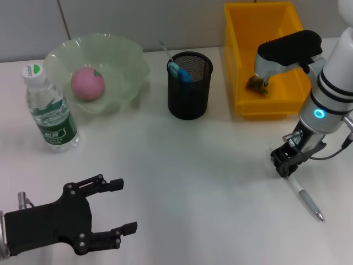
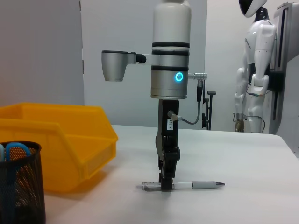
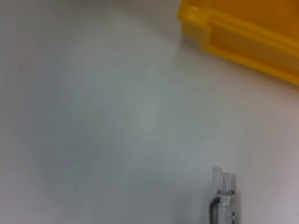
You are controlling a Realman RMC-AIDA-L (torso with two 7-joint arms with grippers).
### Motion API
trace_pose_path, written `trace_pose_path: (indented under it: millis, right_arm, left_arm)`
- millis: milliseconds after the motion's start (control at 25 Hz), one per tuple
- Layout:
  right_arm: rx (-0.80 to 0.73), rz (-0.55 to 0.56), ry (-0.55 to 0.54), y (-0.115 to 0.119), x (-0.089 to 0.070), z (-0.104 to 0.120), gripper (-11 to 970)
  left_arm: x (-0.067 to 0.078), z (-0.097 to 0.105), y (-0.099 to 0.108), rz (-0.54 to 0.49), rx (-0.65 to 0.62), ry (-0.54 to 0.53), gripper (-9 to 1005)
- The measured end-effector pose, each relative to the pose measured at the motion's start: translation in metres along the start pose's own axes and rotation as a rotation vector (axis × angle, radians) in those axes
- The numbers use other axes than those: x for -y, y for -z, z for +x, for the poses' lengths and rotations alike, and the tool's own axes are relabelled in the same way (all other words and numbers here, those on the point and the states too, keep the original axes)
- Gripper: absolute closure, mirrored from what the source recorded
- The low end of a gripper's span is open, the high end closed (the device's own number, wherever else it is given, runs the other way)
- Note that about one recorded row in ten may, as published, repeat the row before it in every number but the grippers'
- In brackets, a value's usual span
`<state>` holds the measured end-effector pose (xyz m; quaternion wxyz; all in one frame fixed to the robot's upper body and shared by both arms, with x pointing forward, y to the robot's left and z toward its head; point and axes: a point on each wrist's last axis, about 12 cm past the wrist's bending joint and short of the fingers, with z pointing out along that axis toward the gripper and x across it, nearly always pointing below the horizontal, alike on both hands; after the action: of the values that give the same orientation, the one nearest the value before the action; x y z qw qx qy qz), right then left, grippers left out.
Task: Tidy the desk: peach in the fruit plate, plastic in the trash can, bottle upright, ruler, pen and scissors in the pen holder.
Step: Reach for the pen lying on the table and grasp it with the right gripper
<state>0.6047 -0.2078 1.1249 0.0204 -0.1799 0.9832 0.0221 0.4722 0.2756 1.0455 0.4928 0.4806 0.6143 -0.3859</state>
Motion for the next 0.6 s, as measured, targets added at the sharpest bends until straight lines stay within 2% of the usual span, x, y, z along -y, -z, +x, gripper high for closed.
trace_pose_path:
  millis: [400,600]
  right_arm:
    - [0.015,0.002,0.009,0.004,0.0,-0.002,796]
    - [0.075,-0.017,0.025,0.024,-0.001,-0.005,796]
  left_arm:
    - [-0.001,-0.001,0.001,-0.007,0.004,-0.001,169]
    - [-0.001,-0.001,0.001,-0.007,0.003,-0.002,169]
